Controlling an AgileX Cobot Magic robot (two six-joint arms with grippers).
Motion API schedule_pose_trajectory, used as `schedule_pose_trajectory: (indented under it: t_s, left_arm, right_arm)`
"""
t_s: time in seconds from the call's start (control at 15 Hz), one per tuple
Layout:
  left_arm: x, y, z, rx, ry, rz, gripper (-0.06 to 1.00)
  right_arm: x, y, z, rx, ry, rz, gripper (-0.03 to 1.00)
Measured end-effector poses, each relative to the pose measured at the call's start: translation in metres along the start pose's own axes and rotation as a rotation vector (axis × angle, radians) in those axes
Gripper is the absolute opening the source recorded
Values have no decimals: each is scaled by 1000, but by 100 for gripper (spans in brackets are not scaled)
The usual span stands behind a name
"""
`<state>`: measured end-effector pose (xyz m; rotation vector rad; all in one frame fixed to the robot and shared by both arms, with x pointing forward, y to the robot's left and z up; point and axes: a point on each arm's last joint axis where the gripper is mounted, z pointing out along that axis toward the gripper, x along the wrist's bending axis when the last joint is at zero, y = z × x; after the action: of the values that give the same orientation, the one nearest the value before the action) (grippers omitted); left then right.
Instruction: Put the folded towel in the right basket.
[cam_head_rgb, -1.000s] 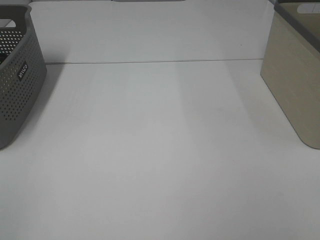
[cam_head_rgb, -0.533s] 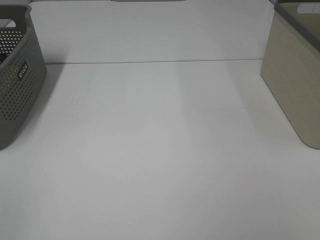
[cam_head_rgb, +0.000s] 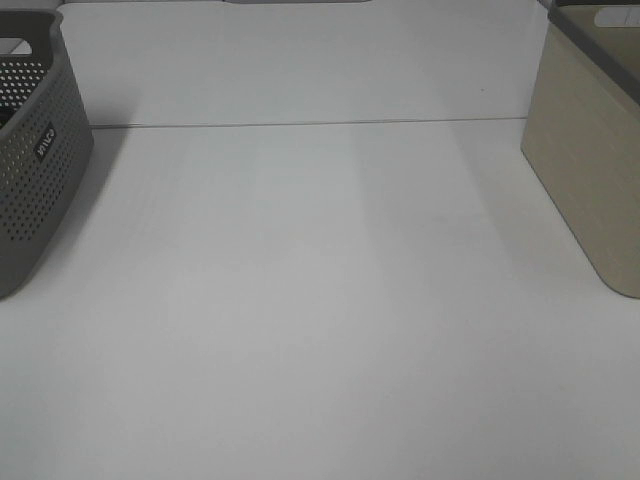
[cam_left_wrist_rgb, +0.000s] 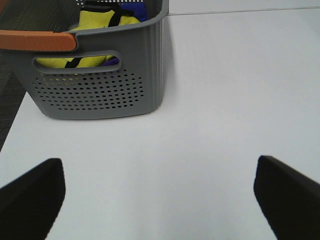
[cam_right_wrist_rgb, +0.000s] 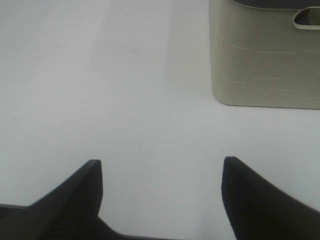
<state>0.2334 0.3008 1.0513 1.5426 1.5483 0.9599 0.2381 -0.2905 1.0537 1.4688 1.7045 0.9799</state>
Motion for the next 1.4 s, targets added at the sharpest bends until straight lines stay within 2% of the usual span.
schedule_pose_trajectory:
  t_s: [0.33, 0.73, 1.4]
  left_arm:
    - [0, 0, 0, 0, 0, 0, 97]
    - [0, 0, 0, 0, 0, 0, 97]
    - [0, 0, 0, 0, 0, 0, 97]
  right_arm:
    - [0, 0, 0, 1, -30, 18, 65]
    - [1, -4, -5, -42, -33, 16, 65]
    - [1, -4, -5, -42, -33, 16, 65]
